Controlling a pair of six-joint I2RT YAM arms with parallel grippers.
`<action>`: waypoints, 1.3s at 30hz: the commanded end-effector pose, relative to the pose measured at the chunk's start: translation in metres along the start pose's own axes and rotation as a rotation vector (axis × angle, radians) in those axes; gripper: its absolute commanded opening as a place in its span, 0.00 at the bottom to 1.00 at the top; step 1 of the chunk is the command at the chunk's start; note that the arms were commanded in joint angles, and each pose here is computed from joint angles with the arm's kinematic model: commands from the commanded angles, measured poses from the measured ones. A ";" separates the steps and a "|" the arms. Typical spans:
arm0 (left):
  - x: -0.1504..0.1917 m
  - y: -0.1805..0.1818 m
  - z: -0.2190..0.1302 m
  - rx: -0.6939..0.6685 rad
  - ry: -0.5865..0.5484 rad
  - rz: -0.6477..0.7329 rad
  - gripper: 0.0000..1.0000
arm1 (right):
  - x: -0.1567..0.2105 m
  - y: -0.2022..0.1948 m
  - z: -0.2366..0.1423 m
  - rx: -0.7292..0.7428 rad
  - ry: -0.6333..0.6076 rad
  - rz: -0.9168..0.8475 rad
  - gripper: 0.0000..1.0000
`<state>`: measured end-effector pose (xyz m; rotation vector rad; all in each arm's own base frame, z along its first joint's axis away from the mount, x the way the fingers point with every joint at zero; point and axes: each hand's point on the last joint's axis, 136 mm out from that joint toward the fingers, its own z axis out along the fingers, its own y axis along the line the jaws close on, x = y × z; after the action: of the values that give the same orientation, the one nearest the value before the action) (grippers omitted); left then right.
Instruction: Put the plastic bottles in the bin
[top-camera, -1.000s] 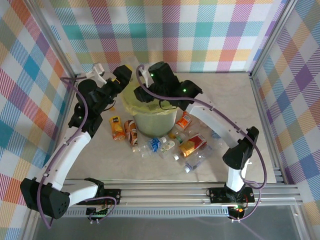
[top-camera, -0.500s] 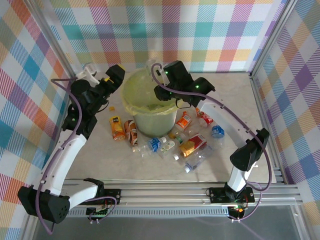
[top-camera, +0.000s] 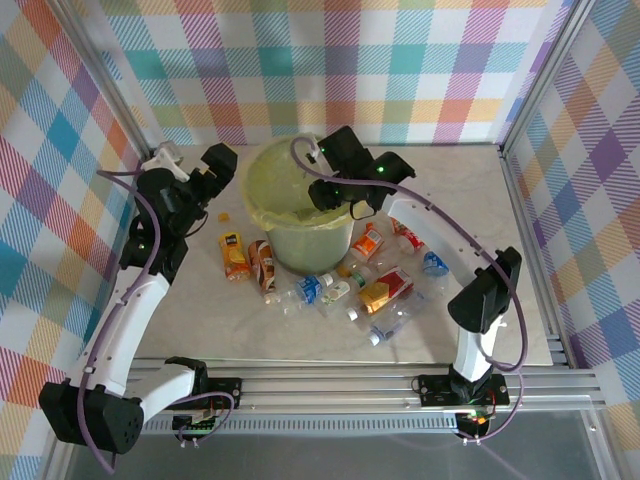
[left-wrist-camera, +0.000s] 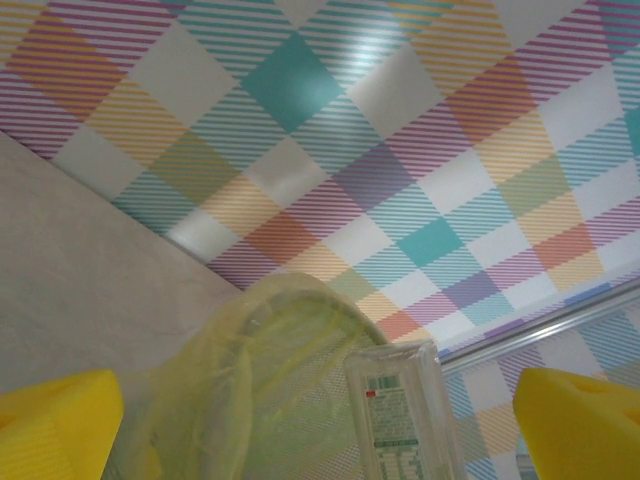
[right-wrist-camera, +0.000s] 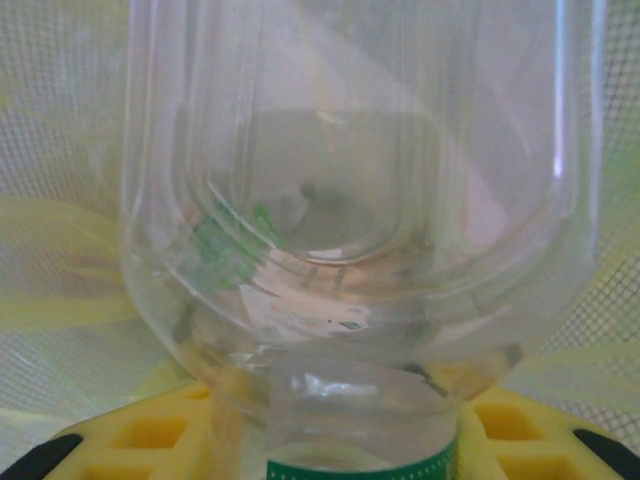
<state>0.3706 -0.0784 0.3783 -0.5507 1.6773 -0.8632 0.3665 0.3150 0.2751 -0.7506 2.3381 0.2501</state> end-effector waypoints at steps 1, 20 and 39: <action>-0.008 0.006 -0.009 -0.024 -0.036 0.033 1.00 | 0.000 -0.001 -0.004 0.004 0.015 -0.034 0.00; 0.005 0.070 -0.024 -0.270 -0.034 0.100 1.00 | 0.003 -0.010 0.038 0.079 0.082 -0.122 0.14; 0.080 0.168 -0.021 -0.508 0.203 0.161 1.00 | -0.007 -0.009 0.028 0.073 0.051 -0.104 0.59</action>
<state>0.3418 -0.0280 0.2158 -0.6918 2.0709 -0.3941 0.3915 0.3234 0.2421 -0.8652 2.3592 0.0962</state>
